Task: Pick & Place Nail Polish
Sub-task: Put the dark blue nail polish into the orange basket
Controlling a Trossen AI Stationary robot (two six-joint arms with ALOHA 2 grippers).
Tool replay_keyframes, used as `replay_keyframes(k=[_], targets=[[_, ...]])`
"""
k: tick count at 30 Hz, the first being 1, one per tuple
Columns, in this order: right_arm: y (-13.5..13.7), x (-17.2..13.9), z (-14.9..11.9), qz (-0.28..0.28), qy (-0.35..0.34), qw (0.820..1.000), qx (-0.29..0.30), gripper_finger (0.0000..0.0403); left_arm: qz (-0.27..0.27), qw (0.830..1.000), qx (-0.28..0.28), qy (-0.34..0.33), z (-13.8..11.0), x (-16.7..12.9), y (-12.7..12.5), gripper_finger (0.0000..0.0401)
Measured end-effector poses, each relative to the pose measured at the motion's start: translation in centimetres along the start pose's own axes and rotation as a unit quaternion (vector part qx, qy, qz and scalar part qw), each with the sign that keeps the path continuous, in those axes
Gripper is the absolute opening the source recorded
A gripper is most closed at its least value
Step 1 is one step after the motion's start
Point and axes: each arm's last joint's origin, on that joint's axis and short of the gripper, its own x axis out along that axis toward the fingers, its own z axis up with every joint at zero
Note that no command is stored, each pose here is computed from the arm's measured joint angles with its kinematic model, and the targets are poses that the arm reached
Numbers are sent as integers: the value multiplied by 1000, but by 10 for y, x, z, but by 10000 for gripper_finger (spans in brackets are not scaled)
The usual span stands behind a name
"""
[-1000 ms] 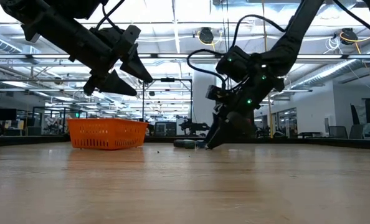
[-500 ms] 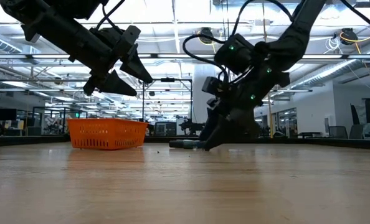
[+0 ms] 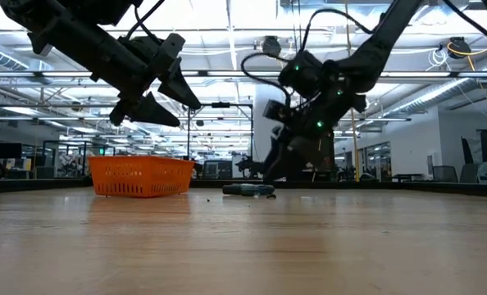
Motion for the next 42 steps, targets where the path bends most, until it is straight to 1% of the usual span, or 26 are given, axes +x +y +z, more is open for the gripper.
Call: replay_keyframes(k=[4,7,11,16,20,24,37,39,42], targets=[[-9,2,-6,34,-18,999,23,199,0,1000,0,0,0,0,0,280],[-8,6,-16,65,-3,997,46,196,0,1000,0,0,0,0,0,280],[-7,13,-20,67,-1,997,41,196,0,1000,0,-1,0,0,0,280],[-3,20,-28,78,21,995,56,196,1,1000,2,0,0,0,0,280],[0,19,-32,91,47,993,63,196,1,1000,2,0,0,0,0,280],[0,19,-33,92,54,990,89,196,1,1000,4,1,0,0,0,280],[1,9,-31,97,70,989,92,195,2,1000,5,2,0,0,0,280],[1,9,-31,98,71,988,92,187,2,1000,4,2,0,0,0,280],[1,9,-31,99,72,988,92,161,2,1000,4,2,0,0,0,280]])
